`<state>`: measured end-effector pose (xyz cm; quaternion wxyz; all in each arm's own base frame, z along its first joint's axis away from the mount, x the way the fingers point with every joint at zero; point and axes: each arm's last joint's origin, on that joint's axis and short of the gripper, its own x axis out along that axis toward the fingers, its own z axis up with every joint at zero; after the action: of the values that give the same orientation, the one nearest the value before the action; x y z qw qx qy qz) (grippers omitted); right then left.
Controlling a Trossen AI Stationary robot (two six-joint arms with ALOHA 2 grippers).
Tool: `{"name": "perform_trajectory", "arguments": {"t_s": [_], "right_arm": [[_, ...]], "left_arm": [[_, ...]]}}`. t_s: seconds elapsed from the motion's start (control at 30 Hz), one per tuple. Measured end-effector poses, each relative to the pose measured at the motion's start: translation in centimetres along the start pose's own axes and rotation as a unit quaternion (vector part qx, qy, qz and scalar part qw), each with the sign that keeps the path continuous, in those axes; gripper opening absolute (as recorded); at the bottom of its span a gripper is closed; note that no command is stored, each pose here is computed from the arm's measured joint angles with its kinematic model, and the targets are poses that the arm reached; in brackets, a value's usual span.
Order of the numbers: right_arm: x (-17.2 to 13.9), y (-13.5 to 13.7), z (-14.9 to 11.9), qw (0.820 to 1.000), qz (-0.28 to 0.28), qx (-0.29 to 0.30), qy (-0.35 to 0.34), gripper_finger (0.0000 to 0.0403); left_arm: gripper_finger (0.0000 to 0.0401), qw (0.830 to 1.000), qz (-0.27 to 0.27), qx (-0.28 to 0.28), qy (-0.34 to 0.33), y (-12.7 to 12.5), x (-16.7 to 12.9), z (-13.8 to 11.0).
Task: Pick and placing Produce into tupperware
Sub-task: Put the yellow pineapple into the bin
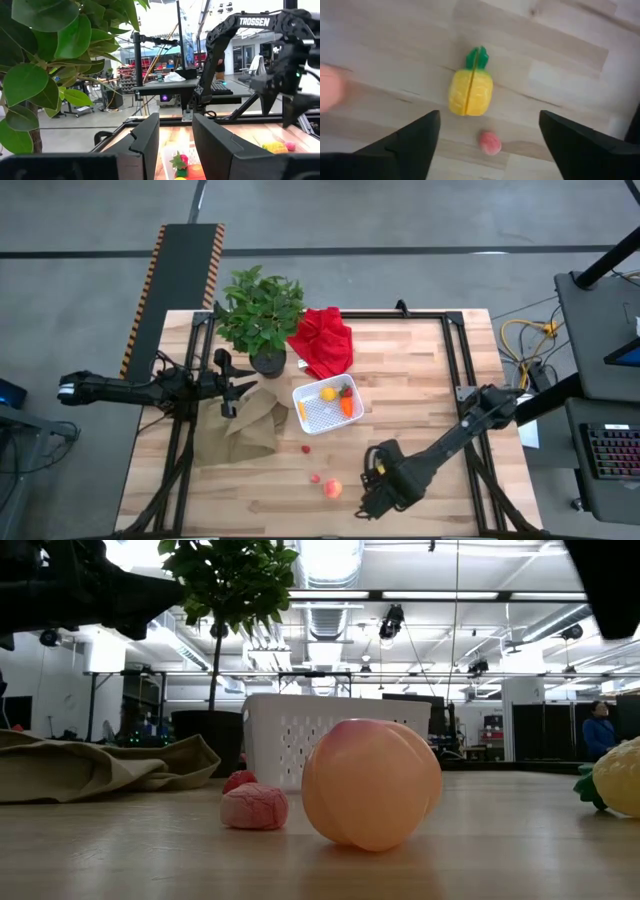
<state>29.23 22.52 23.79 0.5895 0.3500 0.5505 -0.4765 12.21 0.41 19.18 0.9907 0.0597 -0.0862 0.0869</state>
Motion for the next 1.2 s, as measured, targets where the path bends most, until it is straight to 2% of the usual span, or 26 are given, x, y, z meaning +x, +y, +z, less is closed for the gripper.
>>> {"name": "perform_trajectory", "arguments": {"t_s": [0.2, 0.77, 1.2], "right_arm": [[1.0, 1.0, 0.0, 1.0, 0.014, -0.01, 0.0, 0.0366], [5.6, 1.4, -0.6, 0.999, 0.044, 0.002, 0.003, 0.0368], [8.9, 0.9, -0.7, 0.999, 0.051, -0.013, 0.003, 0.0367]], "left_arm": [[0.0105, 1.0, 0.0, 0.0, 0.0, 0.0, 0.0, 0.0], [0.0105, 1.0, 0.0, 0.0, 0.0, 0.0, 0.0, 0.0], [0.0105, 1.0, -0.001, 0.001, 0.003, 0.0, 0.0, -0.1]]}}
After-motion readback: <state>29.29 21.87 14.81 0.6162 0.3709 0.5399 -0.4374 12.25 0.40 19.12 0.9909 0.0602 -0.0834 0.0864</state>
